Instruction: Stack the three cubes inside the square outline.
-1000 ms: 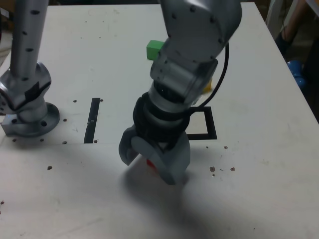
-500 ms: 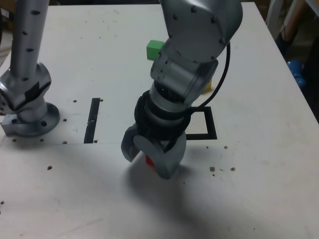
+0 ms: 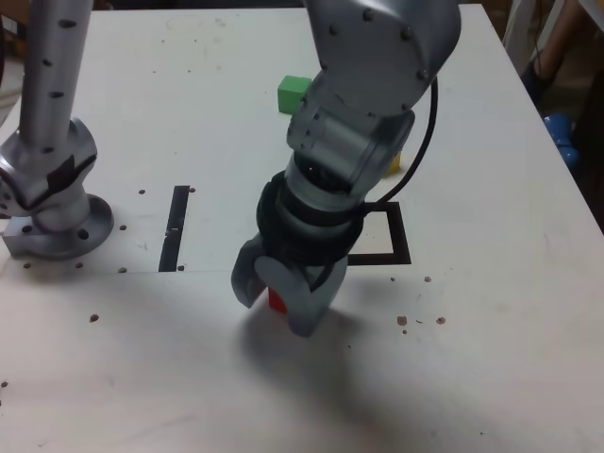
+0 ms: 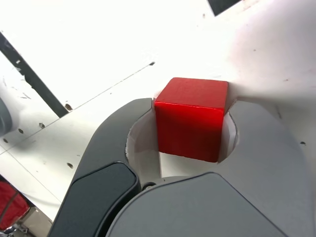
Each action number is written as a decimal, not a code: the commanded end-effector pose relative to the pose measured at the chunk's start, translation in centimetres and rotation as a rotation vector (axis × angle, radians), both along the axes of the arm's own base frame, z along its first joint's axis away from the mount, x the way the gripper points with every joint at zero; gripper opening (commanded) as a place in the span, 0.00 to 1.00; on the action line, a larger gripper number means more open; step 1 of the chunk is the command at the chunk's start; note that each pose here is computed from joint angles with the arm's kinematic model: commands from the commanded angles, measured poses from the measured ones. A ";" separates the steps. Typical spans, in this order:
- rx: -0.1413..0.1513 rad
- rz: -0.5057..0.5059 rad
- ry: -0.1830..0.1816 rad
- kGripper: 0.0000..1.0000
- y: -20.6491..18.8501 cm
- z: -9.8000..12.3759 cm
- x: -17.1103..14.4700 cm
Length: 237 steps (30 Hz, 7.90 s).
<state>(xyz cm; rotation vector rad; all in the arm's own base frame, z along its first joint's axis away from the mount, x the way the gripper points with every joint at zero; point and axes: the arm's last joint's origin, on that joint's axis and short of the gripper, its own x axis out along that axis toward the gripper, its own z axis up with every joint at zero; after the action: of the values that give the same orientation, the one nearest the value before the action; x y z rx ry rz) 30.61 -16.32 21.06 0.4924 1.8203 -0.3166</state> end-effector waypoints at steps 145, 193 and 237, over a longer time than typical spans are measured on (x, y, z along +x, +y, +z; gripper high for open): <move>-0.077 0.546 -0.040 0.32 20.5 6.8 9.6; -0.092 0.475 0.023 0.99 13.8 4.9 9.2; -0.001 0.372 -0.029 0.99 32.8 8.1 -3.0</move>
<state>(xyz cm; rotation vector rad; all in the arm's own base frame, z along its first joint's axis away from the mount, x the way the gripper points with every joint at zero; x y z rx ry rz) 27.83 16.00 29.19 0.1362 1.8469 -0.0540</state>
